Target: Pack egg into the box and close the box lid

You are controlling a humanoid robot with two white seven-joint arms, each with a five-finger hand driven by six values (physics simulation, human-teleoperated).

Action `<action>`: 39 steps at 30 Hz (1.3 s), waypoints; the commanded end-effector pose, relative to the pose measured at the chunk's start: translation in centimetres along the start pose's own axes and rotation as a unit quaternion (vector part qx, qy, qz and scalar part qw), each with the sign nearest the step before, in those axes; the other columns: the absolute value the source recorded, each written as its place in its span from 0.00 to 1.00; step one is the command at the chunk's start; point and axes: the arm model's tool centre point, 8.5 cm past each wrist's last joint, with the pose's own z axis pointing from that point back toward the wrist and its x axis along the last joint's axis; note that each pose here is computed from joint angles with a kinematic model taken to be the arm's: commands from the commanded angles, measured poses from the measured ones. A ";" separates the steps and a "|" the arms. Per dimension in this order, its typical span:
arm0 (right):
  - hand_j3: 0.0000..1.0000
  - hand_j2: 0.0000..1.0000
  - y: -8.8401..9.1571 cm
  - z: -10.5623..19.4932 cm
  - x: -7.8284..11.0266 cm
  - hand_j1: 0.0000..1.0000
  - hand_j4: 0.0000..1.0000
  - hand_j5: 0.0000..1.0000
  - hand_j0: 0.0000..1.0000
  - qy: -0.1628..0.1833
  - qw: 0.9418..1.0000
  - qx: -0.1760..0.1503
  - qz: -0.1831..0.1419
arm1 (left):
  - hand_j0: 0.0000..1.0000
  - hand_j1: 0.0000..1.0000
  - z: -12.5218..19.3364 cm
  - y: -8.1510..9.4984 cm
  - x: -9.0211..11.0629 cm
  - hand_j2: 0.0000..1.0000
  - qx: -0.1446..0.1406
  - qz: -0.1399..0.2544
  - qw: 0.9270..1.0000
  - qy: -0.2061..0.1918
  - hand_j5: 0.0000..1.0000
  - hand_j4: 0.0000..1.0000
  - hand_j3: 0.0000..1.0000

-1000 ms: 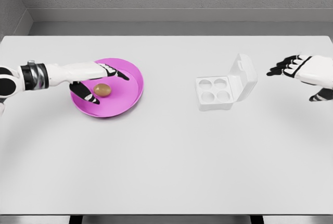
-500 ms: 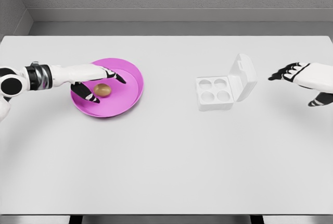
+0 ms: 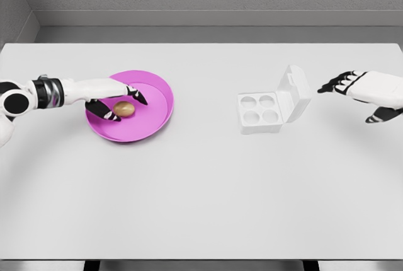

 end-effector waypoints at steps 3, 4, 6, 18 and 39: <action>1.00 1.00 0.1 -0.5 0.2 1.00 1.00 1.00 1.00 -0.005 1.000 0.001 -0.002 | 0.75 0.75 0.0 -0.1 -0.2 0.75 0.001 0.004 1.000 0.002 0.75 0.75 0.75; 1.00 1.00 0.0 -0.6 0.2 1.00 1.00 1.00 1.00 -0.005 1.000 0.000 -0.002 | 0.75 0.75 0.0 -0.1 -0.2 0.75 0.001 0.004 1.000 0.002 0.75 0.75 0.75; 1.00 1.00 0.1 -0.9 0.4 1.00 1.00 1.00 1.00 -0.006 1.000 0.006 0.004 | 0.75 0.75 0.0 -0.1 -0.2 0.75 0.000 0.005 1.000 0.004 0.75 0.75 0.75; 1.00 1.00 0.7 -1.5 0.3 1.00 1.00 1.00 1.00 -0.002 1.000 0.022 0.011 | 0.44 0.44 0.0 -0.2 -0.2 0.44 0.000 0.005 1.000 0.002 0.44 0.44 0.44; 1.00 1.00 0.3 -1.4 0.2 1.00 1.00 1.00 1.00 -0.001 1.000 0.019 0.014 | 0.28 0.28 -4.0 3.7 5.9 0.28 0.032 -0.038 0.995 -0.082 0.28 0.28 0.28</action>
